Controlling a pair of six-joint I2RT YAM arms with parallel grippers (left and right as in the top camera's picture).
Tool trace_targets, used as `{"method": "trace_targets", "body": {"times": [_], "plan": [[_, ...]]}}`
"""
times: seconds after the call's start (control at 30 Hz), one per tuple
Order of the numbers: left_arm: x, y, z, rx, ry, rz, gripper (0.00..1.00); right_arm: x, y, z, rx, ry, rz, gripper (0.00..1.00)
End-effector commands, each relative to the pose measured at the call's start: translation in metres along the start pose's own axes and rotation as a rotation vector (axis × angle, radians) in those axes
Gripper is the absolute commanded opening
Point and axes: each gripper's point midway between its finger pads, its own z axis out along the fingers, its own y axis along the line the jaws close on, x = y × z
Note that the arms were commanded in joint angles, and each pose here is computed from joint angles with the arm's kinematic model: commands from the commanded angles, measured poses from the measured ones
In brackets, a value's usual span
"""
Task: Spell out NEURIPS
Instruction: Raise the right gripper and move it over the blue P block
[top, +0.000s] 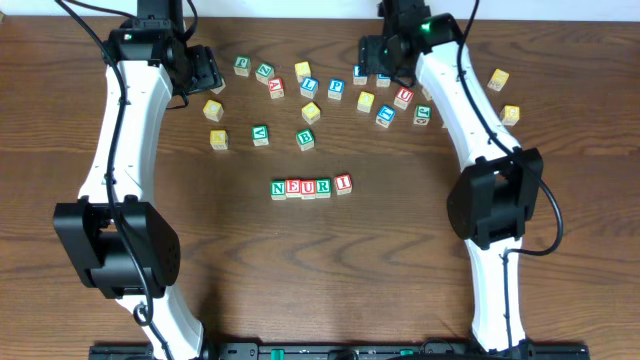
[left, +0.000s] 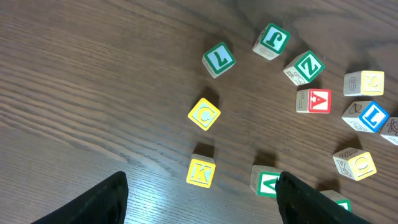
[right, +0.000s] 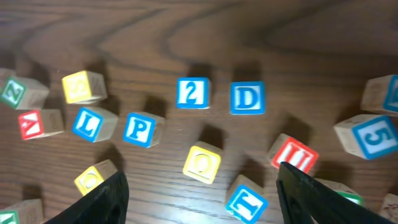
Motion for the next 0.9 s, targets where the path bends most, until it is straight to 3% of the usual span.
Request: {"method": "trace_targets", "body": {"times": [0.0, 0.4, 0.87], "plan": [[0.005, 0.000, 0.002, -0.005, 0.010, 0.002, 0.75, 0.002, 0.024, 0.004, -0.019, -0.016, -0.035, 0.70], [0.006, 0.001, 0.002, -0.006, 0.015, 0.002, 0.75, 0.026, 0.051, 0.076, -0.004, -0.011, 0.003, 0.64], [0.007, 0.001, 0.002, -0.008, 0.022, 0.003, 0.75, 0.038, 0.048, 0.107, 0.005, 0.006, 0.002, 0.64]]}}
